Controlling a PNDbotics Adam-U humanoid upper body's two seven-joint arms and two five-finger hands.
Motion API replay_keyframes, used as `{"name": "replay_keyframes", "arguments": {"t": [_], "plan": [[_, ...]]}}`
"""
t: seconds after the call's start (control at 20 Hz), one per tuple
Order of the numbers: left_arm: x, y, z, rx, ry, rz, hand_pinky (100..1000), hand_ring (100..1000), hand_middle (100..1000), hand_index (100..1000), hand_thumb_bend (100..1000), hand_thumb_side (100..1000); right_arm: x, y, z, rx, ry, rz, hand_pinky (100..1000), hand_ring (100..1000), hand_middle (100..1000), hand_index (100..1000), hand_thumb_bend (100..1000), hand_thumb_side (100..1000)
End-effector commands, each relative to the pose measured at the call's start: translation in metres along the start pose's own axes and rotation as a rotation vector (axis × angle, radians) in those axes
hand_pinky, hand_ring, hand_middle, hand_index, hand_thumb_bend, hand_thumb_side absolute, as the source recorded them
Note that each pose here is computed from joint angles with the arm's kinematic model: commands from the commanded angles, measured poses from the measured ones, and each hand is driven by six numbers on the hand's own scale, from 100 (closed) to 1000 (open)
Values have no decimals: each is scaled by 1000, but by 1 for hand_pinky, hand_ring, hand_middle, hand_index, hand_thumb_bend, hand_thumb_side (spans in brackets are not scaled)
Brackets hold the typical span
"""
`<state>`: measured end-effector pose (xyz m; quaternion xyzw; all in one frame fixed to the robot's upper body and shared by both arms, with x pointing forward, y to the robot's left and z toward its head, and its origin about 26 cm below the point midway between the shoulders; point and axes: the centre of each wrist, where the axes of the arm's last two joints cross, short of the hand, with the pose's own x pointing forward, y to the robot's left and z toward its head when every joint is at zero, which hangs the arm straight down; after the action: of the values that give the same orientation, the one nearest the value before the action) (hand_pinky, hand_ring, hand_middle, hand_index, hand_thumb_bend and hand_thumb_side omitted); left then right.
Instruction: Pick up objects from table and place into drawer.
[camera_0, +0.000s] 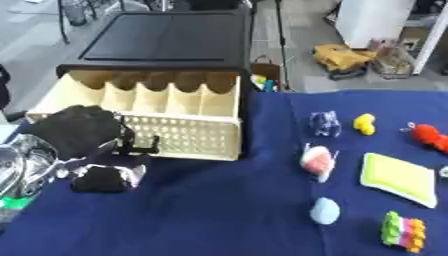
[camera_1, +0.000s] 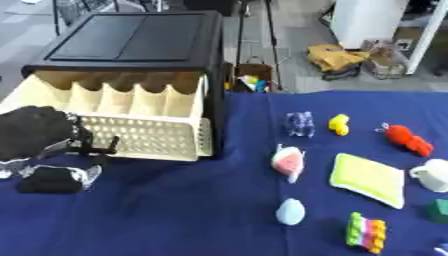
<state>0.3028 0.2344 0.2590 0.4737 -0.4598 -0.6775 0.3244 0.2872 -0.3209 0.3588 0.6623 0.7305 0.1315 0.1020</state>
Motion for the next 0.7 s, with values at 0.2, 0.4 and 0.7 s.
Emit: {"name": "replay_keyframes", "arguments": {"t": [0.2,0.4,0.7], "plan": [[-5,0,3,1,-5,1,100,100,100,456,100,844,0,-3,-9,-38,-19,14,580,645,615,677,100,1000],[-5,-1,3,3,-18,11,100,100,100,452,100,848,0,-3,-9,-39,-20,15,580,645,615,677,100,1000],[-4,-1,3,6,-38,32,100,100,100,448,100,849,-1,-4,-9,-39,-19,18,580,645,615,677,100,1000]]}}
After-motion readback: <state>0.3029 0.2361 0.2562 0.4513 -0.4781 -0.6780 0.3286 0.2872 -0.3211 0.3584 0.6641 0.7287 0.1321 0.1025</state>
